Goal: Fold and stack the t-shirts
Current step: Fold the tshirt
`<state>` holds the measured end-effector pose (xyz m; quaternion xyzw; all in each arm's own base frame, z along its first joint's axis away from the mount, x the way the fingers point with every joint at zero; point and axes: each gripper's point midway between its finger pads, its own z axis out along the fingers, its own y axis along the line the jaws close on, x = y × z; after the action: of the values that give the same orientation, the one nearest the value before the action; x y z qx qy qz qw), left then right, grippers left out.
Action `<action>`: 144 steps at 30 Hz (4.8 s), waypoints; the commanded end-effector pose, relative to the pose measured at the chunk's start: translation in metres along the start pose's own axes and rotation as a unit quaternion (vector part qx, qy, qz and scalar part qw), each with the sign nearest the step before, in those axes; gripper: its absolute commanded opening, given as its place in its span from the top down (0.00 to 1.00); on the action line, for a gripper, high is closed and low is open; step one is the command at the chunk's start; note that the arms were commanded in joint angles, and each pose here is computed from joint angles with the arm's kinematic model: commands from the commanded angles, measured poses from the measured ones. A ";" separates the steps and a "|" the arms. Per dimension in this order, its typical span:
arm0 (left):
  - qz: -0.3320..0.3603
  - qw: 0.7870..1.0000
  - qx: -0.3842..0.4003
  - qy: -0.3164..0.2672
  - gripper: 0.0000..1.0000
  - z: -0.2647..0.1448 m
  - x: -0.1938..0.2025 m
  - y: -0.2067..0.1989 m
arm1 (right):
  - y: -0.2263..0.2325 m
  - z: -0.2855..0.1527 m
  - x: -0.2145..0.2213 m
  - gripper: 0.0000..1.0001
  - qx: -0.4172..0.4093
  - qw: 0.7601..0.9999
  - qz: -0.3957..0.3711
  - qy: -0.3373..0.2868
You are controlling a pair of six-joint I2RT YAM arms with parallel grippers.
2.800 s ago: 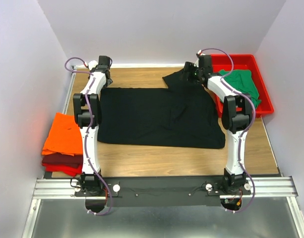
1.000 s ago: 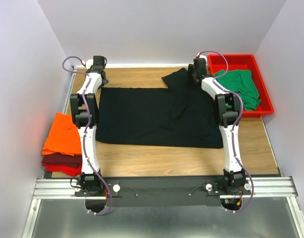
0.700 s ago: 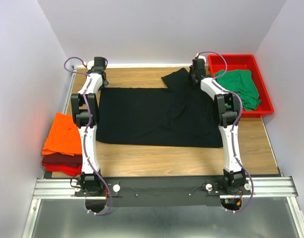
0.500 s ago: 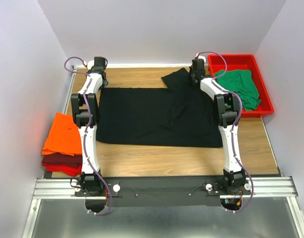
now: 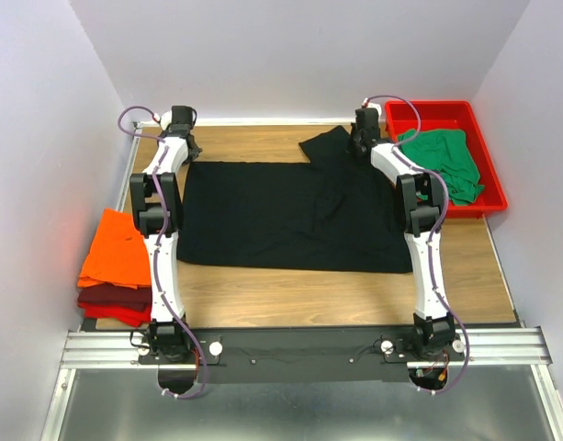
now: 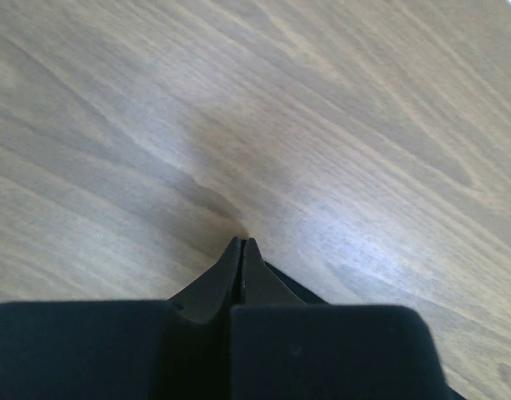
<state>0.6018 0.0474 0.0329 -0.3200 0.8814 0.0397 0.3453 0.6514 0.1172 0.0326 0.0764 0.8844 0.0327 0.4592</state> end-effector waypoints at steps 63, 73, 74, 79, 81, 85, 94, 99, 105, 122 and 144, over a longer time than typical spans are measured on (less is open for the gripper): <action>-0.075 0.962 0.252 -0.068 1.00 -0.059 -0.087 -0.009 | -0.018 -0.171 -0.020 0.99 -0.049 0.990 0.128 -0.021; -0.082 0.964 0.244 -0.062 1.00 -0.064 -0.077 0.000 | -0.021 -0.186 0.004 0.99 -0.045 0.989 0.141 -0.005; -0.082 0.964 0.244 -0.060 1.00 -0.064 -0.076 0.001 | -0.020 -0.188 0.004 1.00 -0.047 0.989 0.141 -0.006; -0.086 0.964 0.246 -0.062 1.00 -0.069 -0.077 0.006 | -0.022 -0.194 0.005 1.00 -0.046 0.988 0.144 -0.008; -0.086 0.964 0.244 -0.061 1.00 -0.070 -0.076 0.008 | -0.022 -0.197 0.007 1.00 -0.046 0.988 0.146 -0.008; -0.086 0.965 0.242 -0.055 1.00 -0.071 -0.067 0.012 | -0.024 -0.202 0.013 1.00 -0.045 0.988 0.147 -0.004; -0.090 0.969 0.227 -0.043 1.00 -0.071 -0.048 0.026 | -0.025 -0.208 0.040 1.00 -0.049 0.987 0.149 0.024; -0.092 0.971 0.217 -0.032 1.00 -0.066 -0.036 0.032 | -0.026 -0.209 0.053 1.00 -0.047 0.987 0.150 0.035; -0.092 0.973 0.211 -0.023 1.00 -0.067 -0.025 0.037 | -0.033 -0.210 0.064 1.00 -0.032 0.987 0.152 0.040; -0.088 0.978 0.191 -0.003 1.00 -0.064 0.005 0.053 | -0.040 -0.200 0.087 1.00 -0.010 0.985 0.159 0.066; -0.076 0.982 0.173 0.004 1.00 -0.076 0.012 0.063 | -0.050 -0.213 0.082 1.00 0.014 0.984 0.167 0.059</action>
<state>0.5224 0.0614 0.0640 -0.3150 0.8504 -0.1573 0.3909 0.4357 0.0927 0.0808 0.2120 0.8870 0.1191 0.3926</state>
